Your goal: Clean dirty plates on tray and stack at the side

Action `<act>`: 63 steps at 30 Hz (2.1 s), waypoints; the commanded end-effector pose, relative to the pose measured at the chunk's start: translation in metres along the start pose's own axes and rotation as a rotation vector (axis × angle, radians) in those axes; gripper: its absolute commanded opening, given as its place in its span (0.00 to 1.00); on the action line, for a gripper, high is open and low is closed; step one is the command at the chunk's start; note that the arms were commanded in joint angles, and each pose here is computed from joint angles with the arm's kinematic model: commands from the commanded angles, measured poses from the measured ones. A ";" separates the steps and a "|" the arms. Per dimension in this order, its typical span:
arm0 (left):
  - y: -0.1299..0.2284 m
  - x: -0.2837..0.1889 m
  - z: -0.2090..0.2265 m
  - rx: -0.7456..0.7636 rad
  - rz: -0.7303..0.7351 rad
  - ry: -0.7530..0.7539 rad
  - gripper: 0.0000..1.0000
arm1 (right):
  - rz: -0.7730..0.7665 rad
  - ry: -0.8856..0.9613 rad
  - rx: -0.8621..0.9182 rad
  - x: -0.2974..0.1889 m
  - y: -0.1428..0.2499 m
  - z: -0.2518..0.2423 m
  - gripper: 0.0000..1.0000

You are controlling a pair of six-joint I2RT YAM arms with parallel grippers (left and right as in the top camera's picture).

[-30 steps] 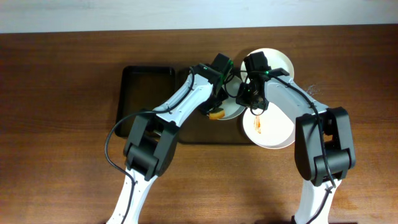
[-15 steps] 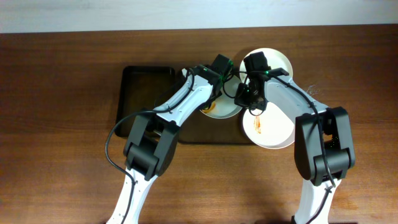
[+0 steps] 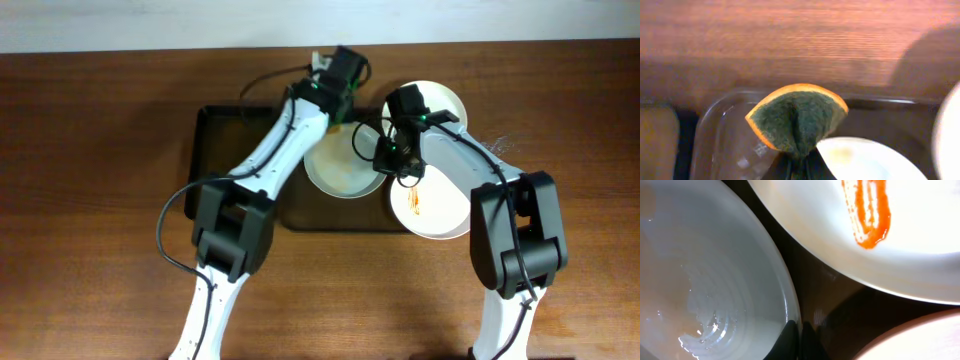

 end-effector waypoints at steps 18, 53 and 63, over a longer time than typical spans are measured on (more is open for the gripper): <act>-0.037 -0.075 0.126 -0.009 0.348 0.236 0.00 | 0.023 -0.084 -0.252 0.021 0.013 0.037 0.22; -0.052 -0.071 0.164 -0.064 0.320 0.195 0.00 | -0.710 1.111 -0.498 -0.219 -0.012 0.082 0.04; -0.049 -0.072 0.161 -0.095 0.333 0.190 0.00 | -0.411 0.283 -0.377 -0.194 -0.008 0.062 0.04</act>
Point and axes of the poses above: each gripper's point midway between its finger pads, its own x axis out along the fingers, its own z axis along the line the jaws close on, y = z × x, the point moved 1 cm from there along -x, back along the fingers, and after that the axes turned 10 degrees about -x, right-handed, at the moved point
